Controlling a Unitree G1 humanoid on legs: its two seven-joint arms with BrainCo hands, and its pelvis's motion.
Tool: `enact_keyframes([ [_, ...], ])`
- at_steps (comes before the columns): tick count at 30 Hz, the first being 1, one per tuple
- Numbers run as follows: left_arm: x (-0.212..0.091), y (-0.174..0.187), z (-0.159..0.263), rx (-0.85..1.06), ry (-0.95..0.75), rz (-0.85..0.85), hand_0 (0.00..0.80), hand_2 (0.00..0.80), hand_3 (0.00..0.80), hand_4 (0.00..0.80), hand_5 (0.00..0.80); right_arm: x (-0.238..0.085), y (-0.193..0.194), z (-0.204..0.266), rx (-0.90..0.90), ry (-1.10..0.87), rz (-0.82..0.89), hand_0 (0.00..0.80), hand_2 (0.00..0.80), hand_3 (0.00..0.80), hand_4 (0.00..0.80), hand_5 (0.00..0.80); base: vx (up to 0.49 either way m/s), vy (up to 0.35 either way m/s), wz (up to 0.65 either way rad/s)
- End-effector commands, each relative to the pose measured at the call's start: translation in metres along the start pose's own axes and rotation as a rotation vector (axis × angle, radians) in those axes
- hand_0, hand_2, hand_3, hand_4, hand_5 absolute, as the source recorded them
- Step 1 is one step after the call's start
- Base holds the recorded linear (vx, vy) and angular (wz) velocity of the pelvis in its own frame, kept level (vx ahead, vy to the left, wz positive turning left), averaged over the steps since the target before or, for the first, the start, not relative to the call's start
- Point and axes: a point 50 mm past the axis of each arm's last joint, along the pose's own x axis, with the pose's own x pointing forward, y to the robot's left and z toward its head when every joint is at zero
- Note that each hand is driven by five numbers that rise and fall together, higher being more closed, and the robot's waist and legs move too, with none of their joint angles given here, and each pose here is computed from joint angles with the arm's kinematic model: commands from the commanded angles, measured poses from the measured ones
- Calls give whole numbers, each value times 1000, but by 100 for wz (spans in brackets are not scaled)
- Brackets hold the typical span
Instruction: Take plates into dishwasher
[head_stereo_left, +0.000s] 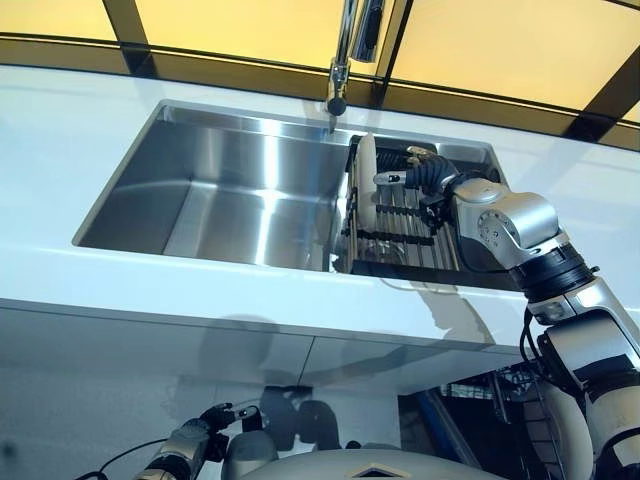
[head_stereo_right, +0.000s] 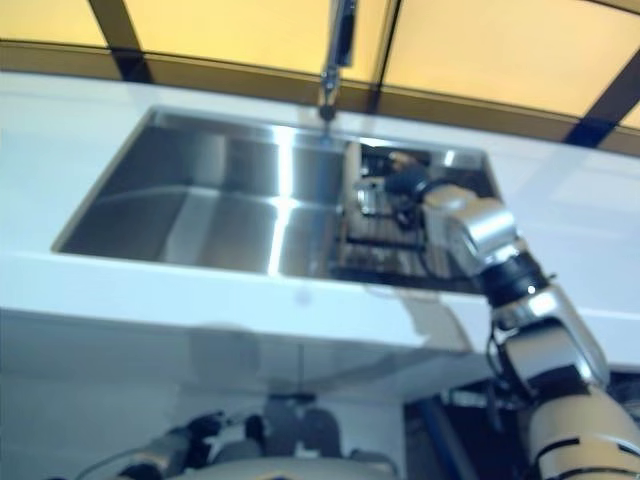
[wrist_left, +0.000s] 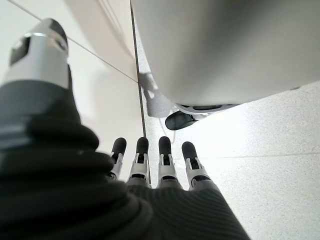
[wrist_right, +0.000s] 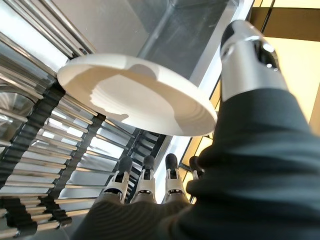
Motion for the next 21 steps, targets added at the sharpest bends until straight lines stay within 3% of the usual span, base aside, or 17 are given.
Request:
enact_keyframes([
  [1, 0, 8, 12, 18, -33, 25, 0, 0, 0, 0, 0, -1, -6, 13, -23, -42, -23, 0, 0, 0, 0, 0, 0, 0, 0],
  [21, 0, 8, 10, 0, -38, 34, 0, 0, 0, 0, 0, 2, -2, 7, -59, 2, -9, 0, 0, 0, 0, 0, 5, 3, 2],
])
